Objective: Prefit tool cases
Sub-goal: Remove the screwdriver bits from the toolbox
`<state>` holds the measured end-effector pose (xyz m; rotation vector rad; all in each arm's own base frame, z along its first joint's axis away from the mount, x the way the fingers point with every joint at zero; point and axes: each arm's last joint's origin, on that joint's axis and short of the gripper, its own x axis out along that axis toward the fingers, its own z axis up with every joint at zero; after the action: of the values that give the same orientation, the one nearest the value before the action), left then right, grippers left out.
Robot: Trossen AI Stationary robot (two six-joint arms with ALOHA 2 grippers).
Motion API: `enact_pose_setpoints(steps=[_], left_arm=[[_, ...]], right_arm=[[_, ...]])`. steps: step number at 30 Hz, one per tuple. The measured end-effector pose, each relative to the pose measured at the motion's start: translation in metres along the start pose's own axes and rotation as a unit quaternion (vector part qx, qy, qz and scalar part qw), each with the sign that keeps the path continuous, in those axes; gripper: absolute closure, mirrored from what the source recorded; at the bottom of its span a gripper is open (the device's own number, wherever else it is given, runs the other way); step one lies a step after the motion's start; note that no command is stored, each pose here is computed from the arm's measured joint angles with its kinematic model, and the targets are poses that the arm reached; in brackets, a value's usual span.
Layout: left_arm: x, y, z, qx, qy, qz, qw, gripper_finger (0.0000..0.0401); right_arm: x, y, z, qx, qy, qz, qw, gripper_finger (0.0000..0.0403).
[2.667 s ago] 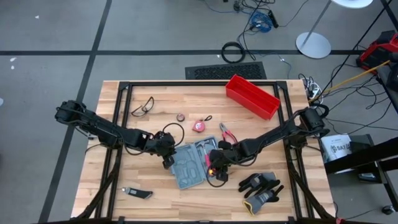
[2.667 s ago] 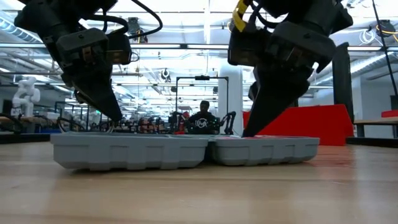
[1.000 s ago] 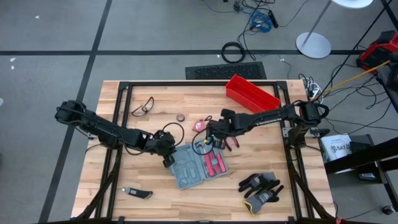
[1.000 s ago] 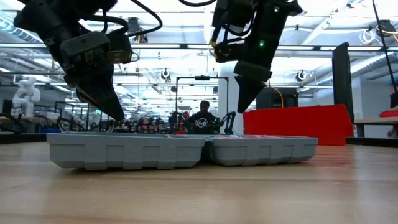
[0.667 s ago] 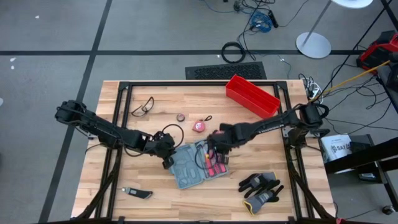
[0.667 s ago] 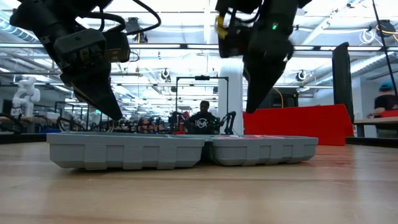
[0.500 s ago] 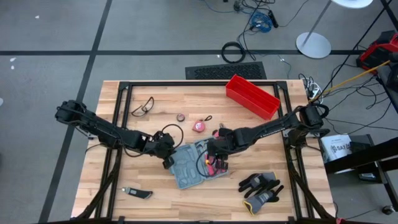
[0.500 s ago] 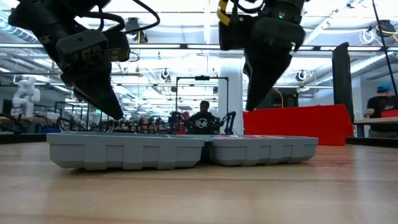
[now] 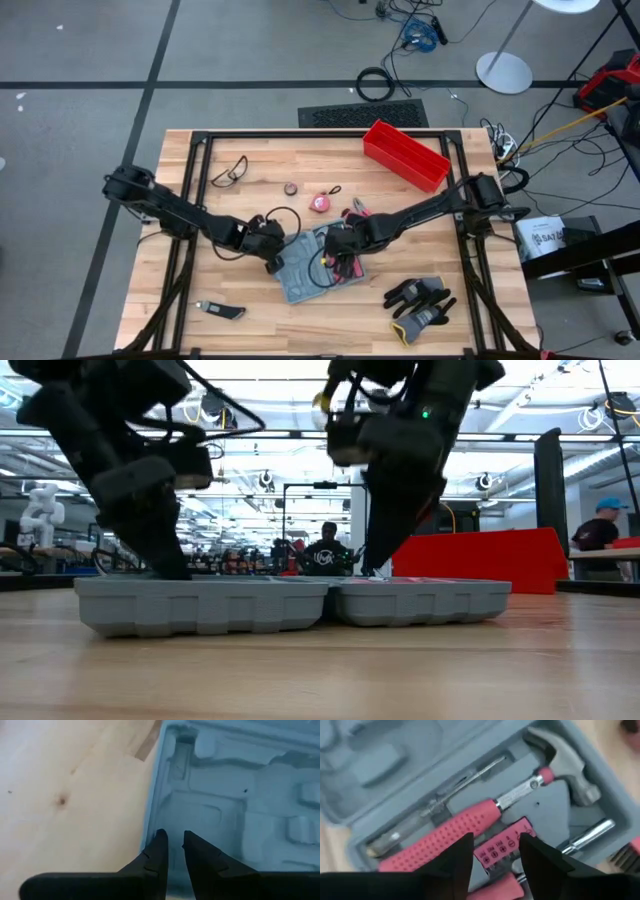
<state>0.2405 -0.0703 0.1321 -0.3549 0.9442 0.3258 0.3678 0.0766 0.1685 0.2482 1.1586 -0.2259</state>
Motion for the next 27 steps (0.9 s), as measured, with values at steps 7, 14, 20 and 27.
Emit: enact_pose_setpoints(steps=[7, 14, 20, 27], left_arm=[[0.012, -0.001, -0.004, 0.005, 0.012, 0.009, 1.000, 0.0333], [0.012, -0.001, -0.004, 0.004, 0.012, 0.006, 1.000, 0.0333], [0.012, -0.005, -0.005, 0.005, 0.004, -0.002, 1.000, 0.0333], [0.012, -0.005, -0.005, 0.006, 0.005, -0.001, 1.000, 0.0333]], right_arm=[[0.024, -0.004, -0.004, 0.044, 0.028, -0.023, 0.998, 0.0240], [0.038, -0.008, -0.006, 0.064, 0.051, -0.029, 0.996, 0.0273], [0.042, -0.005, -0.005, 0.039, 0.040, -0.023, 0.998, 0.0391], [0.016, 0.006, 0.003, 0.016, -0.002, -0.041, 0.999, 0.0402]])
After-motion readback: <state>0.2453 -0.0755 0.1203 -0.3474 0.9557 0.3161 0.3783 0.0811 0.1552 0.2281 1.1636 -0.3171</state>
